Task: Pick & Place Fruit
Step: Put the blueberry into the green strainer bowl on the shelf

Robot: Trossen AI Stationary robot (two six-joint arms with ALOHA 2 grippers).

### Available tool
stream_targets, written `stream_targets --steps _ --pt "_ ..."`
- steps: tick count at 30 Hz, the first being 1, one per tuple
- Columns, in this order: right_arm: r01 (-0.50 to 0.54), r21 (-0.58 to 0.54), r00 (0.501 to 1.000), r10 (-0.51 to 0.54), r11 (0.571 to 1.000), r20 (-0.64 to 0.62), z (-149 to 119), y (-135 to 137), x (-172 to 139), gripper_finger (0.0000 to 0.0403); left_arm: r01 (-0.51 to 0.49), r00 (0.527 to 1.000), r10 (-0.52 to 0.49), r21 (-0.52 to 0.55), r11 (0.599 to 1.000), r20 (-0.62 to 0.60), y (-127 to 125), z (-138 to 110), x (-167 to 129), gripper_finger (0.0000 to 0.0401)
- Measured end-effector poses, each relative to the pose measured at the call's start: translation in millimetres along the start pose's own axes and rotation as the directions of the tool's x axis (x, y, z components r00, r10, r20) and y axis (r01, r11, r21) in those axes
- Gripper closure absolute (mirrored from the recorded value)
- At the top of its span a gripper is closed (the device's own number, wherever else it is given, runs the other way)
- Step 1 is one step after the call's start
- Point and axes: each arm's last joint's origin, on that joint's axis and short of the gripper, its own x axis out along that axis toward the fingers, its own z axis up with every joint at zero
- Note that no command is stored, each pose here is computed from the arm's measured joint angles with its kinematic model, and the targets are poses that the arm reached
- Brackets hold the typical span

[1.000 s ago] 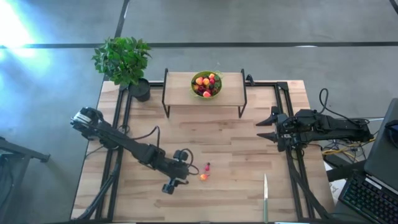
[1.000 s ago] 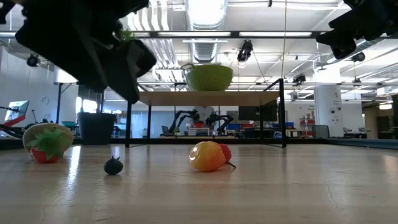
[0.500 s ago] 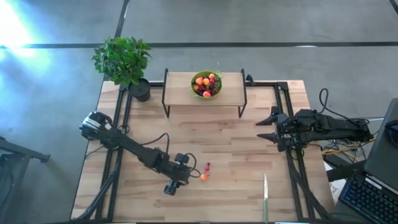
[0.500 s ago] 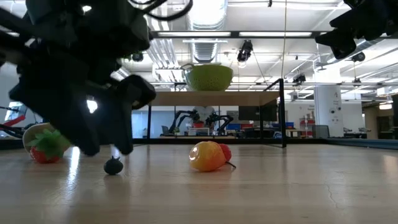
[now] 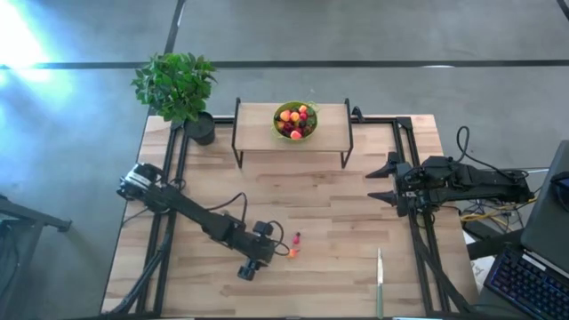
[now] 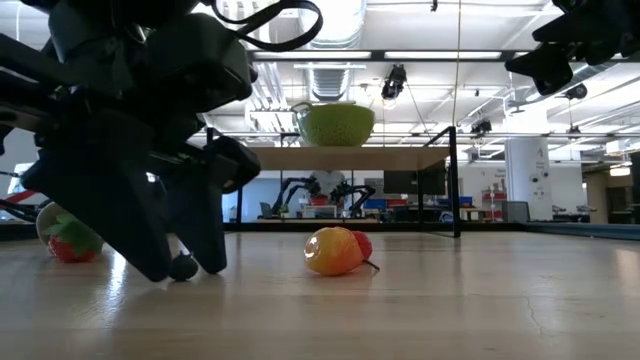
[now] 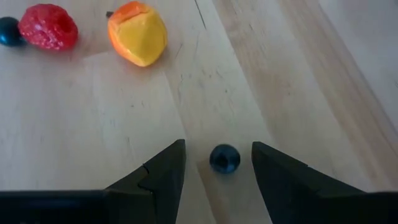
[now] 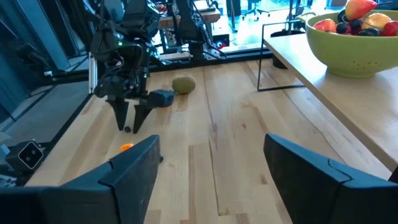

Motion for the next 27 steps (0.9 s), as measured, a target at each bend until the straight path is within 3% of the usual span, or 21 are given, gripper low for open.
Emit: stream_targets --steps 6,27 --pt "0.0 0.0 1.0 0.0 1.0 0.0 0.0 0.0 0.0 0.0101 0.0 1.0 0.0 -0.001 1.0 -0.006 0.1 -0.3 1.9 0.0223" --pt "0.0 0.0 1.0 0.0 1.0 0.0 0.0 0.0 0.0 0.0045 -0.008 1.0 0.009 0.005 1.0 -0.027 1.0 -3.2 2.5 0.033"
